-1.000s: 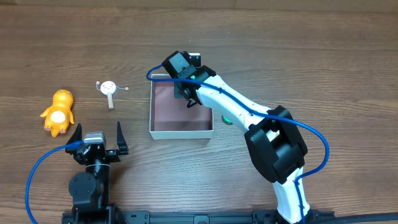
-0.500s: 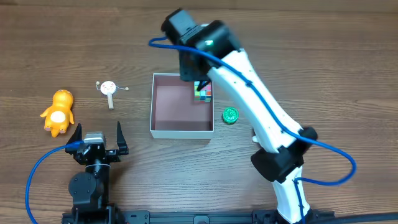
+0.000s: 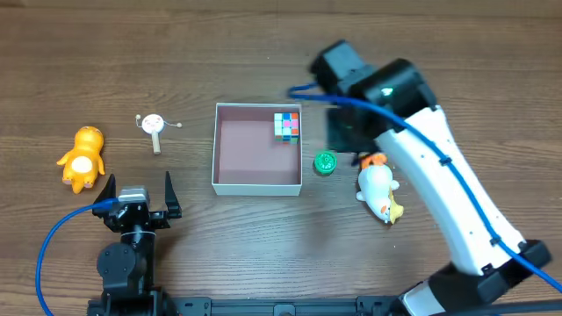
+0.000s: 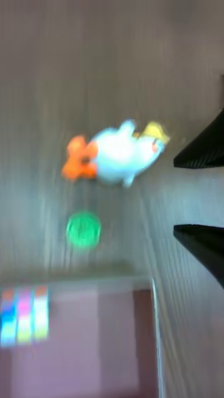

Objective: Pack container
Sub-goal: 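Move the right gripper to the penguin plush and grasp it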

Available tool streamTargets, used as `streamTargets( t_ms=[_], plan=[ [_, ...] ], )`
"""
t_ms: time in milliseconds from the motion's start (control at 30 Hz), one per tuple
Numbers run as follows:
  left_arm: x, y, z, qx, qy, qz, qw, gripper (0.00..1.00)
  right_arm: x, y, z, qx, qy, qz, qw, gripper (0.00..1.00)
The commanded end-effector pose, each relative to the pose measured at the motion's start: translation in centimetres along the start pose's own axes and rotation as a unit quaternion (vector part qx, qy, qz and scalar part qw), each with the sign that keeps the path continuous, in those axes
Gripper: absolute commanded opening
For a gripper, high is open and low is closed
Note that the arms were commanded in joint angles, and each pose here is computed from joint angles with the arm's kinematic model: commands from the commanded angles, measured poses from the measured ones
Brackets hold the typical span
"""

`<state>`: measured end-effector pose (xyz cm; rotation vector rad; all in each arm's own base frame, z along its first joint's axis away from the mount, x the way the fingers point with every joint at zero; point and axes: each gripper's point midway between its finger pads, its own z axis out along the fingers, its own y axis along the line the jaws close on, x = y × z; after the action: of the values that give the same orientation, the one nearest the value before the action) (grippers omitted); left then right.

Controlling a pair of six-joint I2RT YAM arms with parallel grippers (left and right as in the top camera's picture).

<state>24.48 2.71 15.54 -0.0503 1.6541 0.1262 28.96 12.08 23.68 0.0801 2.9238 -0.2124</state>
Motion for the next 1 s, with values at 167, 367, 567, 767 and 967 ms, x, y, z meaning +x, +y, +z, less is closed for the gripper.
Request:
streamTargets(
  t_ms=[167,367,567,767,967],
  plan=[
    [0.0,-0.2,0.0,0.006,-0.003,-0.003,1.000,1.00,3.8,-7.4,6.6,0.055,0.126,0.066,0.988,0.69],
    [0.0,-0.2,0.0,0.006,-0.003,-0.003,1.000,1.00,3.8,-7.0,12.9,-0.001,0.130,0.042,0.991,1.00],
    [0.0,-0.2,0.0,0.006,-0.003,-0.003,1.000,1.00,4.1,-6.3,16.8,-0.008,0.110,0.046,0.993,1.00],
    [0.0,-0.2,0.0,0.006,-0.003,-0.003,1.000,1.00,7.4,-4.1,19.8,-0.067,0.146,0.050,0.986,1.00],
    [0.0,-0.2,0.0,0.006,-0.003,-0.003,1.000,1.00,7.4,-3.5,21.8,-0.083,0.121,0.041,0.988,1.00]
  ],
)
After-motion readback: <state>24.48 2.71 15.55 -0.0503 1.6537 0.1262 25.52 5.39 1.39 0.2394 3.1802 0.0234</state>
